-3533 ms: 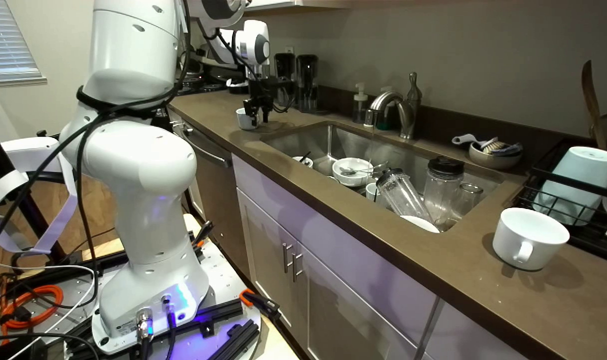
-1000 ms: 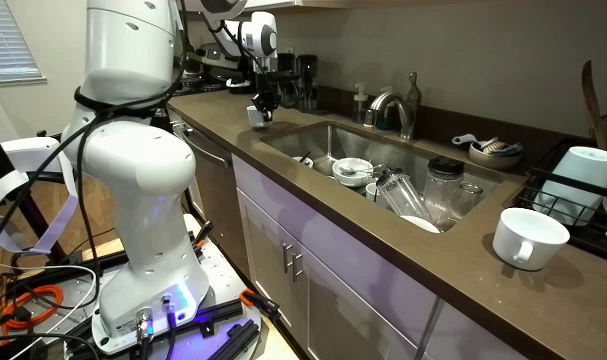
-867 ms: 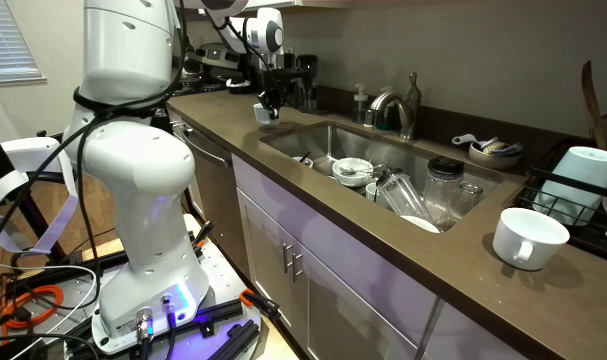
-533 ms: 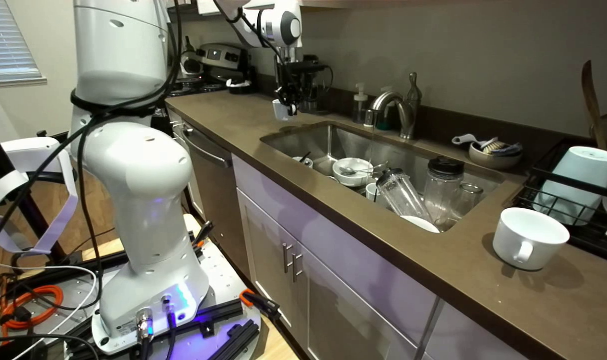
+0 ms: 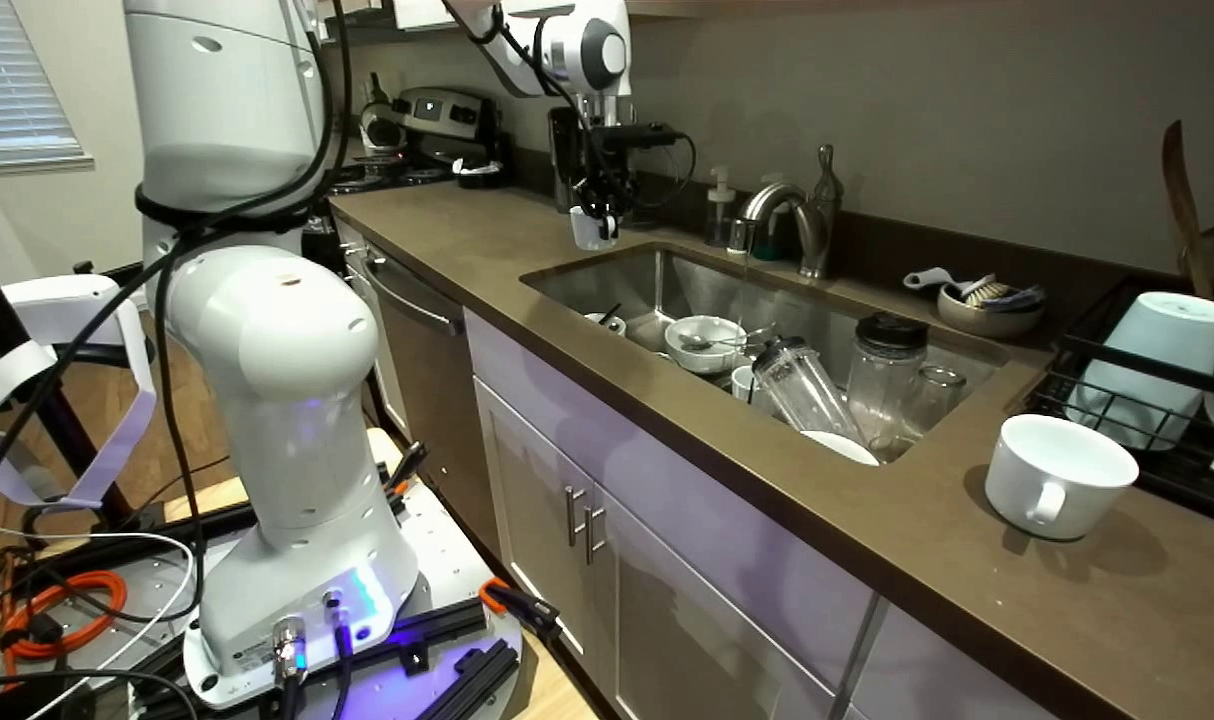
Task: Pick up the mug cup from the countertop, move it to the right and then move it to the left back on the countertop.
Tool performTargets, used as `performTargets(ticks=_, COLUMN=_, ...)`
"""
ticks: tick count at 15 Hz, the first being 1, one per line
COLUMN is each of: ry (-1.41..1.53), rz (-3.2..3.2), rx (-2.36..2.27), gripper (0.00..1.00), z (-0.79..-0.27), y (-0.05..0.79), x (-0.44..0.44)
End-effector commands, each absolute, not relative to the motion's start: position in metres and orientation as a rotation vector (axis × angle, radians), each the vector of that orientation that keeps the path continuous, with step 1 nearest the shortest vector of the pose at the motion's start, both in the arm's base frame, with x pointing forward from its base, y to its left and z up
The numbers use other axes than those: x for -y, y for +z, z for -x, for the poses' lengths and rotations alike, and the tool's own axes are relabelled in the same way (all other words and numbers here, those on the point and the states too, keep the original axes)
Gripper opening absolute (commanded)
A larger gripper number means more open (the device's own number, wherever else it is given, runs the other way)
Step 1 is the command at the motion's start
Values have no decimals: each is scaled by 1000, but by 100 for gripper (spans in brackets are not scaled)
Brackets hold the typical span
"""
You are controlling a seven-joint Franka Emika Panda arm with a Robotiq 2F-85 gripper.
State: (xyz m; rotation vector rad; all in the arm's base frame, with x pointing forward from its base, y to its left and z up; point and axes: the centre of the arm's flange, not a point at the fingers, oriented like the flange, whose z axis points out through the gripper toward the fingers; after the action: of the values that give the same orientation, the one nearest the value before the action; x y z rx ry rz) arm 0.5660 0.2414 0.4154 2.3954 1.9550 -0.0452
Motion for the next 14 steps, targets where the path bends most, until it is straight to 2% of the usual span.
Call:
performTargets(ticks=1, ry=-47, rz=-2394, rx=-1958, gripper=16, z=-566, y=414, x=-243)
performTargets(ticks=3, ry=-50, rz=-2394, rx=-1960, gripper=16, z=-566, y=413, x=-243)
performTargets(ticks=4, ry=-49, rz=-2395, rx=-1959, gripper=5, z=-566, y=413, x=-243)
performTargets(ticks=14, ry=31, rz=-2728, rx=-1343, gripper=5, z=-522, y=376, x=-264)
